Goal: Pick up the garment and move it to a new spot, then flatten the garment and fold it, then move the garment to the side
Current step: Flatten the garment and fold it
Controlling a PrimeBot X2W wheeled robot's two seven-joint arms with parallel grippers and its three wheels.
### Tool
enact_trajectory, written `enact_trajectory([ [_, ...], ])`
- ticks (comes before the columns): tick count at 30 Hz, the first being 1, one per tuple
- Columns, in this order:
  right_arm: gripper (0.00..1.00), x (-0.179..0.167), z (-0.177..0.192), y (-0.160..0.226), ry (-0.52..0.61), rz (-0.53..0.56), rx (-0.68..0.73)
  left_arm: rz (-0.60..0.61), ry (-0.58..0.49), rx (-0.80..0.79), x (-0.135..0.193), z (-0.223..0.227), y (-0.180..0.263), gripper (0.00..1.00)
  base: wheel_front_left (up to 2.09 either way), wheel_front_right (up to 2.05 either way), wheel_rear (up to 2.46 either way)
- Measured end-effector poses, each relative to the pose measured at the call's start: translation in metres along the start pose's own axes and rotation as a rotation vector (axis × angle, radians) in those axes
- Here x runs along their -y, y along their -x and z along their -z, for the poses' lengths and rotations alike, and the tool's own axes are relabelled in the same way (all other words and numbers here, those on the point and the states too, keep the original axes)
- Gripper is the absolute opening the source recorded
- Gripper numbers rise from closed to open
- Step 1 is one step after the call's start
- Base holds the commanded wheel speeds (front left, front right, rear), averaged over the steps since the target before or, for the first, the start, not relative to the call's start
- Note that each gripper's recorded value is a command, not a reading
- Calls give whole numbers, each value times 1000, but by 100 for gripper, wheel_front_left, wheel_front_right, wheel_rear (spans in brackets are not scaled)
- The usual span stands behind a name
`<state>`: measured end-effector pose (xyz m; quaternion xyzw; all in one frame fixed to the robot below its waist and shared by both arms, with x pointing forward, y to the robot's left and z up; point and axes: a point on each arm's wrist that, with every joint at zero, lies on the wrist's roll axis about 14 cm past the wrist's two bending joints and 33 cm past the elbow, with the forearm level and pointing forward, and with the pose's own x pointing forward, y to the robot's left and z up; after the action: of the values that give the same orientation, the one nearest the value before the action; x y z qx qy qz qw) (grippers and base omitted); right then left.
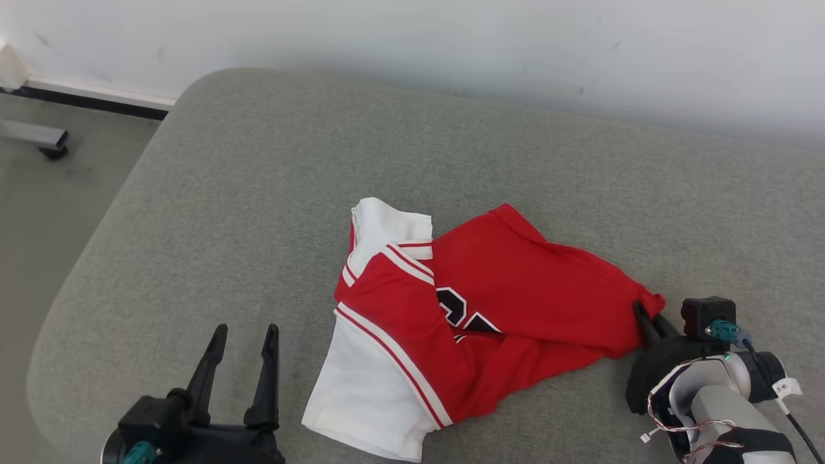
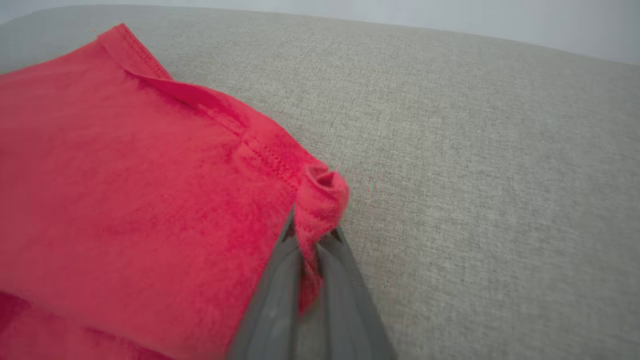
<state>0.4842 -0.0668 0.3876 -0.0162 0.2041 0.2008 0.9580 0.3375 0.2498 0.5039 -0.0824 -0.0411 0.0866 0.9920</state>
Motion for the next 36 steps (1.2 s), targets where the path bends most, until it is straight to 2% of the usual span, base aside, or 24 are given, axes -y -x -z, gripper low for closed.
enact_trajectory([
  [5,0,20,-25,13,-19,43,97,27,8,-17,9,7,4,100,0,0,0],
  [10,0,70,-40,51,-55,154,200,86,21,-15,28,8,0,100,0,0,0],
  [16,0,129,-22,115,-111,319,247,153,33,-7,50,7,-5,100,0,0,0],
  [21,0,147,-5,149,-135,388,243,187,40,-6,62,7,-7,100,0,0,0],
  [27,0,120,-37,135,-133,316,303,200,44,-9,66,8,-4,100,0,0,0],
  [36,0,40,-134,68,-96,99,432,156,58,7,52,1,2,100,0,0,0],
])
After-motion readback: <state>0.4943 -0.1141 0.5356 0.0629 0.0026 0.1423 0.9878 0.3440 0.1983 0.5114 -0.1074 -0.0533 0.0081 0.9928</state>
